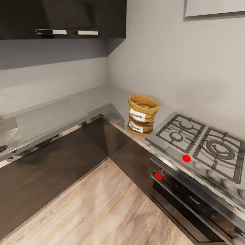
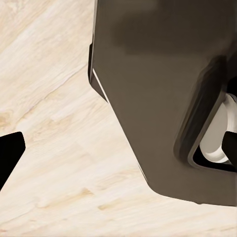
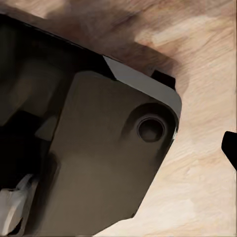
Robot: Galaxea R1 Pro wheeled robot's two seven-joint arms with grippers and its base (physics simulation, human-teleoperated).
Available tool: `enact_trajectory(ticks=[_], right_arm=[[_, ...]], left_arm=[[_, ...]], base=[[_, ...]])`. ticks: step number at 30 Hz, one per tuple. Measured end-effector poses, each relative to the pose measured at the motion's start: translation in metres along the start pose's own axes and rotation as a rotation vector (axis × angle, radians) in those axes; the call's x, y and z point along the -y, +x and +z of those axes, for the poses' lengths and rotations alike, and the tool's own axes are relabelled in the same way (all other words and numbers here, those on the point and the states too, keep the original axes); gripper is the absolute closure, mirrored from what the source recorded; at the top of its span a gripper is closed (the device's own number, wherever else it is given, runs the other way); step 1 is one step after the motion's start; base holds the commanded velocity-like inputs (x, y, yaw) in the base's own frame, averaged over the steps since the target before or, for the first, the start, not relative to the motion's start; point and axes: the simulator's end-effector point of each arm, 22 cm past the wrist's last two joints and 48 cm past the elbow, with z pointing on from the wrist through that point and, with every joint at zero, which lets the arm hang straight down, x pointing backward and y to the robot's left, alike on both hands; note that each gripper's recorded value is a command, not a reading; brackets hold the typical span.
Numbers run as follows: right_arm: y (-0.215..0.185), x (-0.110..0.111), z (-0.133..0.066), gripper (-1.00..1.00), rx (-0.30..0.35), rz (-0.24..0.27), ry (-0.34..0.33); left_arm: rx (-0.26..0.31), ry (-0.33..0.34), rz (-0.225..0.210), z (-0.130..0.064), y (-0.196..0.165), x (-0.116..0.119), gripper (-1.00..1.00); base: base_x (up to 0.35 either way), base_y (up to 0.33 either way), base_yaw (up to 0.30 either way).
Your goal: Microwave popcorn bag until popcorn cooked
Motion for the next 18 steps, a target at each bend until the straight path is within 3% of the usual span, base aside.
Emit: enact_trajectory(ticks=[3, 6, 7, 8, 10, 11, 14, 18], right_arm=[[-0.071, -0.002, -0.015, -1.0, 0.044, 0.024, -0.009], [-0.113, 0.013, -0.034, -1.0, 0.095, 0.024, -0.03], [-0.15, 0.002, -0.054, -1.0, 0.127, -0.037, -0.078], [-0.162, 0.001, -0.06, -1.0, 0.141, -0.055, -0.08], [-0.229, 0.013, -0.115, -1.0, 0.228, -0.074, -0.051], [-0.266, 0.021, -0.154, -1.0, 0.303, -0.067, -0.034], [-0.29, 0.014, -0.189, -1.0, 0.353, -0.07, -0.058], [-0.365, 0.035, -0.241, -1.0, 0.398, -0.01, -0.044]], left_arm=[[0.0, -0.001, -0.001, 0.0, 0.0, 0.0, -1.0], [0.0, -0.001, -0.001, 0.0, 0.0, -0.001, -1.0], [0.001, -0.002, -0.001, 0.0, 0.0, -0.001, -1.0], [0.001, -0.002, -0.001, 0.0, 0.0, -0.001, -1.0], [0.001, -0.002, -0.002, 0.0, 0.0, -0.001, -1.0], [0.001, -0.002, -0.002, 0.0, 0.0, -0.001, -1.0], [0.0, -0.002, -0.003, 0.0, 0.0, -0.001, -1.0], [0.0, -0.002, -0.003, 0.0, 0.0, -0.001, -1.0]], base=[[0.0, 0.0, 0.0], [0.0, 0.0, 0.0], [0.0, 0.0, 0.0], [0.0, 0.0, 0.0], [0.0, 0.0, 0.0], [0.0, 0.0, 0.0], [0.0, 0.0, 0.0], [0.0, 0.0, 0.0]])
